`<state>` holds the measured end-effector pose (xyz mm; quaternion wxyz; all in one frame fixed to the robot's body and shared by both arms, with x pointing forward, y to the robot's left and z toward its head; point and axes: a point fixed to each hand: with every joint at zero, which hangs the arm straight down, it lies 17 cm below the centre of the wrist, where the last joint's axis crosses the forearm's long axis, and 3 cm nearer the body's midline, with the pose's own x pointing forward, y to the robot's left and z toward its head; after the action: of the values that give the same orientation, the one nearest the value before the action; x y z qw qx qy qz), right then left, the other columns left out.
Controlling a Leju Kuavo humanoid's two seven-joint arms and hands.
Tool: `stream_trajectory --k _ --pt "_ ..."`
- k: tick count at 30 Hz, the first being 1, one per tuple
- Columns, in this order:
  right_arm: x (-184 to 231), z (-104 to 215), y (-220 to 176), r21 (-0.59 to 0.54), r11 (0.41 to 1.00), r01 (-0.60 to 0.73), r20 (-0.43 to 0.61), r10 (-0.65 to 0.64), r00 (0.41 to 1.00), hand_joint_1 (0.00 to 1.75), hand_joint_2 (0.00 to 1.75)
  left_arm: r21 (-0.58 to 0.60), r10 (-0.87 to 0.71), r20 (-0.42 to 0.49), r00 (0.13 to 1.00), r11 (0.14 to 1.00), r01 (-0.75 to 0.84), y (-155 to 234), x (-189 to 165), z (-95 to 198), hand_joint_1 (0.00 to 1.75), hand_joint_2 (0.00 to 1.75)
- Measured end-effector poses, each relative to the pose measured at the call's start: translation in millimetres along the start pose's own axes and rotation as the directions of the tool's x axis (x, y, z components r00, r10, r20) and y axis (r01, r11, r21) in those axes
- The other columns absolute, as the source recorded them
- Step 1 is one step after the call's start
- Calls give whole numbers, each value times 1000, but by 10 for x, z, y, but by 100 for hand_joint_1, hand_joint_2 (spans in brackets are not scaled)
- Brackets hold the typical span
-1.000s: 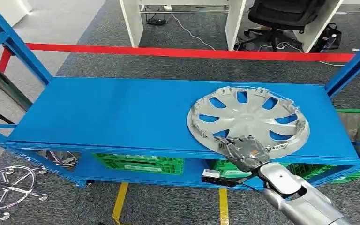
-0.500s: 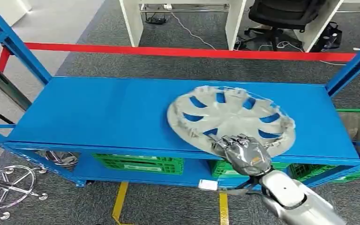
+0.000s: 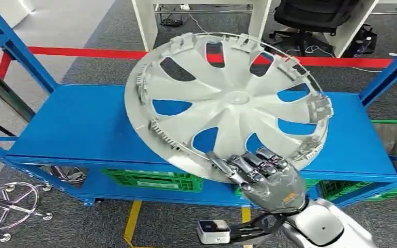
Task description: Take the parts from the cabinet and place them on the table.
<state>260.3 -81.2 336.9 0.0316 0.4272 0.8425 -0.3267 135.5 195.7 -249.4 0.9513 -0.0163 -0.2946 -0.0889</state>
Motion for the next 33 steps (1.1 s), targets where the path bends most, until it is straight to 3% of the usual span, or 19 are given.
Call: stream_trajectory --k 10,33 --pt "60 -228 -397 -118 993 -4 27 7 1000 175 175 3 -11 -7 1000 1000 11 1 -4 -6 0 0" --pt "130 -295 -519 -155 988 -6 58 15 998 175 175 -14 -44 25 999 999 45 -41 51 -4 0 0"
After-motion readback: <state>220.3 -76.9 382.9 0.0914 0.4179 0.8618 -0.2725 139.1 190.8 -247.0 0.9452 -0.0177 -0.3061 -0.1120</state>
